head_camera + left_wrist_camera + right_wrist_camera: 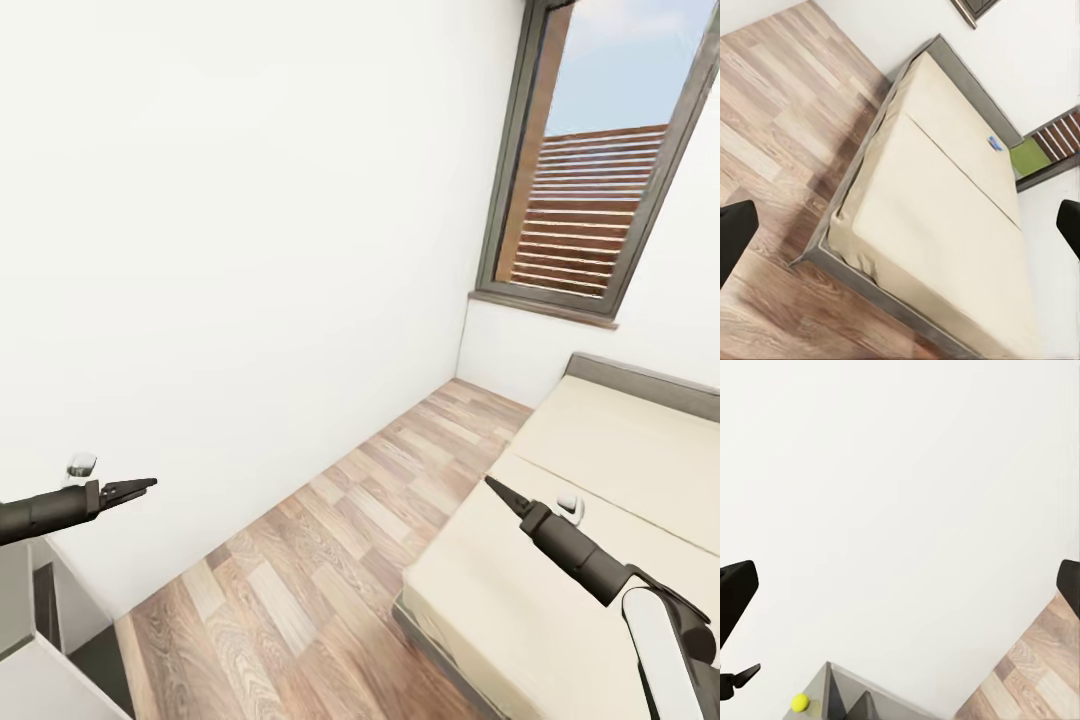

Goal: Put all the toys in the child's room - the three board games (two on the bed and one on the table), the two jigsaw puzzles on the table, and the tennis ball on the table - inside the toy box on the table in the child's room.

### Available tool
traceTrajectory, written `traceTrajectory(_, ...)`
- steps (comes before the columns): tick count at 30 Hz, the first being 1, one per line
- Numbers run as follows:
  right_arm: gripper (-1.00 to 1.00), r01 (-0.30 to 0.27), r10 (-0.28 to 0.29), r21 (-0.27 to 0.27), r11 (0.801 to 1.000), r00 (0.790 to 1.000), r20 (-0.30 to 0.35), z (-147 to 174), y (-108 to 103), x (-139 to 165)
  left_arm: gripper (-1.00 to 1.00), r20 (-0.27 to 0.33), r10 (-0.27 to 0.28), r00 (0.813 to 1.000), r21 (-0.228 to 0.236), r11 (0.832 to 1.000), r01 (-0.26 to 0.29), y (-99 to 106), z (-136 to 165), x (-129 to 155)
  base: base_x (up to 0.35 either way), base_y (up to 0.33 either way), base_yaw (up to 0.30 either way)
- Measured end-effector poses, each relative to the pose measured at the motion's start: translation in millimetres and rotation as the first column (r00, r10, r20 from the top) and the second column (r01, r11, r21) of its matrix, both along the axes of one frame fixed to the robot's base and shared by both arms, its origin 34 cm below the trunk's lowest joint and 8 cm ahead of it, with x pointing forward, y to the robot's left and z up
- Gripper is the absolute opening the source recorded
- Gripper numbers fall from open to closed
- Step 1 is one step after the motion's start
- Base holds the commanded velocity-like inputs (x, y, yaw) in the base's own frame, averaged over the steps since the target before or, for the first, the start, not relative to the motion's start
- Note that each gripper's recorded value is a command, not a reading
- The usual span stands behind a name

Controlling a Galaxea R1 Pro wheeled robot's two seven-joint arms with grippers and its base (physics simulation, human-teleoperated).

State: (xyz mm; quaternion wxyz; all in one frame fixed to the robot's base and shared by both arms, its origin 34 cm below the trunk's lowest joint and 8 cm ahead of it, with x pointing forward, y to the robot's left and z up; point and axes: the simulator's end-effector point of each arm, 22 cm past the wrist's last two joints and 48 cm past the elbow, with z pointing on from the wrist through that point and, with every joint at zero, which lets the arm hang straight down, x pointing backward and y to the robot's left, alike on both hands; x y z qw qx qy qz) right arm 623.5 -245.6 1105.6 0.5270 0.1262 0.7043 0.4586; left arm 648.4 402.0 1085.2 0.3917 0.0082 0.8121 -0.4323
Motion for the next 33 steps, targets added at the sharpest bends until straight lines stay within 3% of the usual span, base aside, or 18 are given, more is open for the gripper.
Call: traceTrajectory(33,1.00,0.006,-0.006,-0.003,1.000,1.000,0.006,3.6,-1.2,-0.4,1.00,0.009,-0.001,1.000,-0.001,1.000,0.001,-1.0,4.7,-0.8,-0.200,-0.235,-0.281)
